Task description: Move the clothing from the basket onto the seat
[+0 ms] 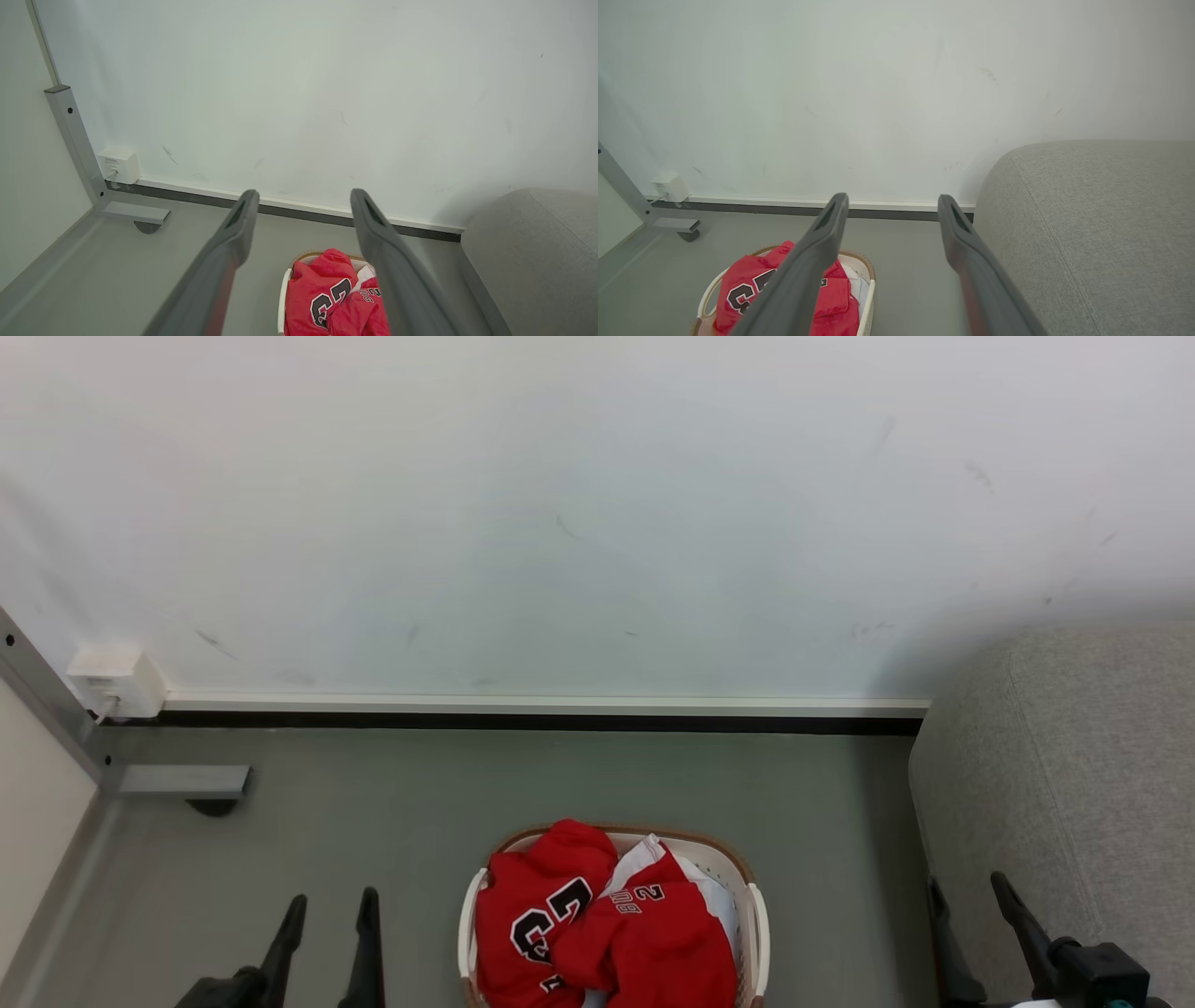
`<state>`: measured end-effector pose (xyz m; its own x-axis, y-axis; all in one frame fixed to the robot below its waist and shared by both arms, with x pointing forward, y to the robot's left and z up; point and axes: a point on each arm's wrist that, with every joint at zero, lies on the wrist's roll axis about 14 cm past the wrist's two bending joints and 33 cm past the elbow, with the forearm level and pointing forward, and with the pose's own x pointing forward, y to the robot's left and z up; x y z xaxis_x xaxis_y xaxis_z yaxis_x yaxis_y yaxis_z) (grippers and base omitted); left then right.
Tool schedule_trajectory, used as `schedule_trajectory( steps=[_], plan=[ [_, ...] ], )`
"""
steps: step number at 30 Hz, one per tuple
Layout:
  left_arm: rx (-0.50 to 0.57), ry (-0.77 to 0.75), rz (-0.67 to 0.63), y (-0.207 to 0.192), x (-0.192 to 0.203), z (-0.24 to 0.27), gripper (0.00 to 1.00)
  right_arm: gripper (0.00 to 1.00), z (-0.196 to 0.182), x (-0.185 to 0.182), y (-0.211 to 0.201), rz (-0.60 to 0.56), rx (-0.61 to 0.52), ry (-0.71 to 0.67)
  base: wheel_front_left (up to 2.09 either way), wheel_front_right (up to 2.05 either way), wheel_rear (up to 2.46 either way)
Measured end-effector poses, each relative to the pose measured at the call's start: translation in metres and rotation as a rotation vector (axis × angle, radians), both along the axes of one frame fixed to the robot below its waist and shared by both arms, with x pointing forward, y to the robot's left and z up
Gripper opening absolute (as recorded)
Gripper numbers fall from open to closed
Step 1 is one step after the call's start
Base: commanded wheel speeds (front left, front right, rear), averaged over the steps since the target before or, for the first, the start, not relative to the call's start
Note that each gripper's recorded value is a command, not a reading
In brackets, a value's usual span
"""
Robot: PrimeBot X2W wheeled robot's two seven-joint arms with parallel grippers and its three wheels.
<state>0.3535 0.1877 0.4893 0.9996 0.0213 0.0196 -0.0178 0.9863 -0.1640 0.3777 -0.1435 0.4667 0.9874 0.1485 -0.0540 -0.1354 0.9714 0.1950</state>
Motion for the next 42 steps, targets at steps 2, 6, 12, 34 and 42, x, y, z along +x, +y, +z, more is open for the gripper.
schedule_trajectory(
  steps=[2, 6, 12, 34, 42],
  plan=[
    [0.013, -0.002, -0.007, -0.001, 0.0, 0.0, 1.0, 1.0, -0.002, -0.001, 0.002, 0.005, -0.005, 0.003, 0.0, 0.0, 0.0],
    [0.034, -0.005, -0.018, -0.003, -0.001, 0.0, 1.0, 1.0, -0.007, -0.002, 0.004, 0.017, -0.028, 0.013, 0.0, 0.0, 0.0],
    [0.065, -0.012, -0.054, -0.01, -0.001, 0.0, 1.0, 1.0, -0.006, 0.0, 0.005, 0.024, -0.048, 0.003, 0.0, 0.0, 0.0],
    [0.058, -0.006, -0.089, -0.015, -0.002, -0.004, 1.0, 1.0, -0.006, 0.0, 0.005, 0.027, -0.05, 0.001, 0.0, 0.0, 0.0],
    [0.052, 0.014, -0.095, -0.017, 0.0, -0.01, 1.0, 1.0, -0.01, 0.001, 0.003, 0.021, -0.046, 0.013, 0.0, 0.0, 0.0]
  ],
)
